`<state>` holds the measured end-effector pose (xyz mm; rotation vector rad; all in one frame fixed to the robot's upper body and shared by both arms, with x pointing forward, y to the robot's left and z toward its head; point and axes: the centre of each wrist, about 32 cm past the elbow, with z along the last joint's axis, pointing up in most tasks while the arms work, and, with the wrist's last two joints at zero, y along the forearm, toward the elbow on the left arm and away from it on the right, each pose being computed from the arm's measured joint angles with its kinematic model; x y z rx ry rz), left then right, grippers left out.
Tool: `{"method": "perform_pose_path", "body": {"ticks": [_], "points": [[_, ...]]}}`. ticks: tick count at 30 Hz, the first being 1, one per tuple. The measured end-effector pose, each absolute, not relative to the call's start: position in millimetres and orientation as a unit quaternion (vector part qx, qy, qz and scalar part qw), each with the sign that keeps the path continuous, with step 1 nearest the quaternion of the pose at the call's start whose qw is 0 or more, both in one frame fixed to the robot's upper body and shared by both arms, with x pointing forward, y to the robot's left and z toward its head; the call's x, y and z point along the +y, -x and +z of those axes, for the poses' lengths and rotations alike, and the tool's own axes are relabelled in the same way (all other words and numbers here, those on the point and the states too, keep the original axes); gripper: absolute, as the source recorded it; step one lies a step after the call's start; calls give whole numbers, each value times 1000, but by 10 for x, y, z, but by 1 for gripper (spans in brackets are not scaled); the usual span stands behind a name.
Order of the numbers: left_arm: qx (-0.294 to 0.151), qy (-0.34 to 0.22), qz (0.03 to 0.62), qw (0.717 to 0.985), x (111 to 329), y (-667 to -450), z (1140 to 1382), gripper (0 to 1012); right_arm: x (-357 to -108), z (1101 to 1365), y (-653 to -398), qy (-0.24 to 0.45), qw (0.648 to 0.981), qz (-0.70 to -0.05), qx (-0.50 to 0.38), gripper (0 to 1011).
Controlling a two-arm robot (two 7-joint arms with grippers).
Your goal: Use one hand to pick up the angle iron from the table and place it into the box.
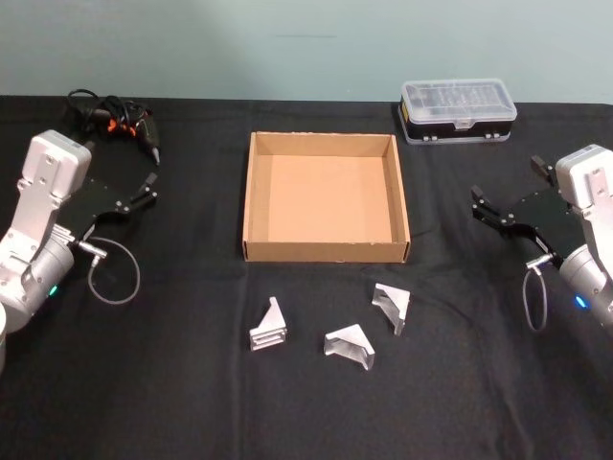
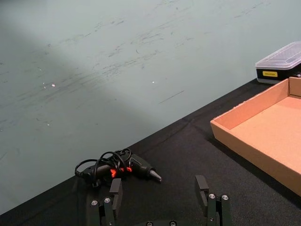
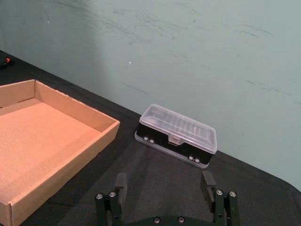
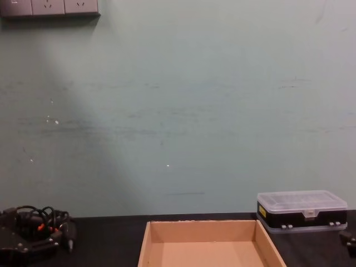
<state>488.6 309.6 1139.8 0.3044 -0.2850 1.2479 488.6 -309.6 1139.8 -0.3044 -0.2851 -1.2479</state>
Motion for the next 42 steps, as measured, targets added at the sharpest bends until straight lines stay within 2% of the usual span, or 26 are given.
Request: {"method": "perform_pose_path", "body": {"ticks": [42], "points": [[-132, -141, 580, 791, 3097, -4886, 11398, 1011, -3097, 11398, -4886, 141, 791, -580, -132, 1000]]}}
